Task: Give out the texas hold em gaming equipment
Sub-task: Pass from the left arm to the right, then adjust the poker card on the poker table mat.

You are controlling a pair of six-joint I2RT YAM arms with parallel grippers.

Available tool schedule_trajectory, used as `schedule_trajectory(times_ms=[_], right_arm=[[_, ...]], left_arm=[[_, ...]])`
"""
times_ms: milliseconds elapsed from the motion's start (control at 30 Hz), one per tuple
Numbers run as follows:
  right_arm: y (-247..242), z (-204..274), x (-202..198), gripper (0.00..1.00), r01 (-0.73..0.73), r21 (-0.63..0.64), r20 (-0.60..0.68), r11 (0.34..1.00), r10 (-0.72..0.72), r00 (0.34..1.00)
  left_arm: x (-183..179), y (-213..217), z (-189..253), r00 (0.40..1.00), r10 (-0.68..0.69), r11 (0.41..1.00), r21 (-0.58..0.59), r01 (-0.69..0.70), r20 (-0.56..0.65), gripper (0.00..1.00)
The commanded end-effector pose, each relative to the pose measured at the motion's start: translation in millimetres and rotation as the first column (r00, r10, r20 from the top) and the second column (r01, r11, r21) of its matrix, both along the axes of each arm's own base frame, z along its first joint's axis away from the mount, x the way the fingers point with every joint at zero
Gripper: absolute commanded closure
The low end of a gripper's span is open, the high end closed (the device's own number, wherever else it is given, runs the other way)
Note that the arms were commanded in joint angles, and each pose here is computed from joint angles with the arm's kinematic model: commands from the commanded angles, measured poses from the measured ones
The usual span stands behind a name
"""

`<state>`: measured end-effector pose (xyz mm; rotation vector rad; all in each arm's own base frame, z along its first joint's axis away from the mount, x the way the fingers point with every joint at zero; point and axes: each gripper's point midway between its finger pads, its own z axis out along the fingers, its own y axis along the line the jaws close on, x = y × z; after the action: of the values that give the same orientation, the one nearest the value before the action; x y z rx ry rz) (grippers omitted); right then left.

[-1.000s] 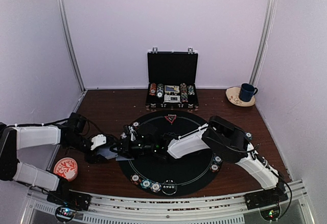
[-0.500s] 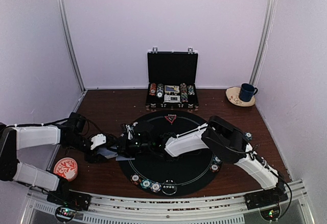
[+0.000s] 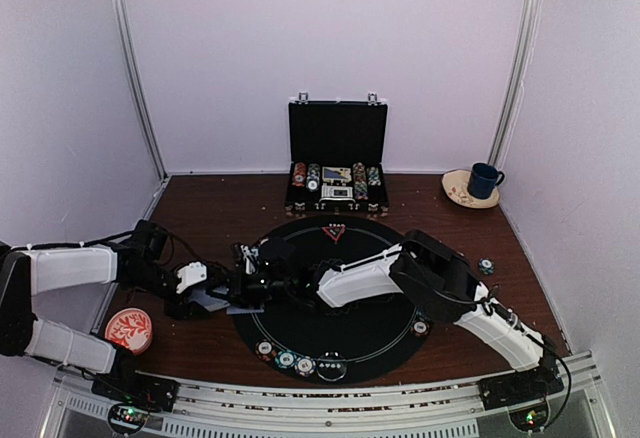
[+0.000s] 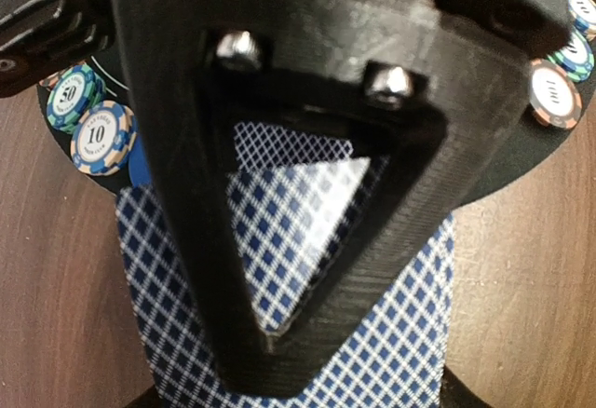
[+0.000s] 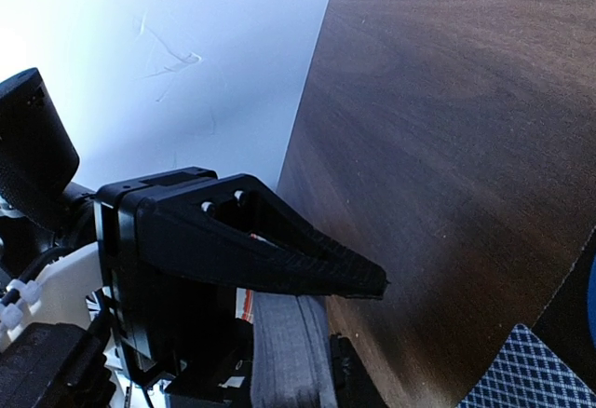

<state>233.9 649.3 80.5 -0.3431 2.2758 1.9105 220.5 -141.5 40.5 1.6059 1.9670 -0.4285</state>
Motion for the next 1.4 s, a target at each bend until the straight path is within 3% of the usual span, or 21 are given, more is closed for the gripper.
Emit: schedule_trajectory(times_ms=[0, 100, 133, 400, 567, 933, 1233, 1367], right_arm=[[7, 36, -11, 1.00, -0.035, 0.089, 0.018, 0.995, 0.034, 0.999], [-10, 46, -5, 1.00, -0.011, 0.077, 0.029, 0.997, 0.009, 1.000], [-16, 50, -2, 1.00, -0.001, 0.070, 0.039, 0.998, -0.001, 0.999], [-90, 74, 19, 1.00, 0.122, -0.081, 0.140, 0.989, -0.110, 0.984], [-155, 82, 34, 1.00, 0.234, -0.273, 0.268, 0.933, -0.160, 0.950], [-292, 81, 46, 1.00, 0.329, -0.708, 0.404, 0.624, -0.024, 0.915], [-337, 56, 45, 1.00, 0.311, -0.883, 0.378, 0.350, 0.140, 0.915], [-333, 39, 41, 1.00, 0.296, -0.906, 0.361, 0.302, 0.186, 0.914]], left_arm=[[10, -10, 20, 0.996, -0.022, 0.998, -0.058, 0.027, 0.082, 0.29], [9, -10, 26, 0.995, -0.023, 0.997, -0.064, 0.029, 0.101, 0.06], [8, -10, 29, 0.994, -0.025, 0.997, -0.068, 0.032, 0.107, 0.03], [8, -9, 56, 0.982, -0.004, 0.995, -0.100, 0.023, 0.189, 0.02], [12, -6, 65, 0.978, 0.021, 0.992, -0.123, 0.004, 0.206, 0.02], [39, 8, 61, 0.979, 0.134, 0.978, -0.182, -0.105, 0.153, 0.02], [41, 9, 60, 0.978, 0.143, 0.975, -0.190, -0.113, 0.153, 0.02], [42, 9, 58, 0.978, 0.146, 0.975, -0.186, -0.117, 0.150, 0.02]])
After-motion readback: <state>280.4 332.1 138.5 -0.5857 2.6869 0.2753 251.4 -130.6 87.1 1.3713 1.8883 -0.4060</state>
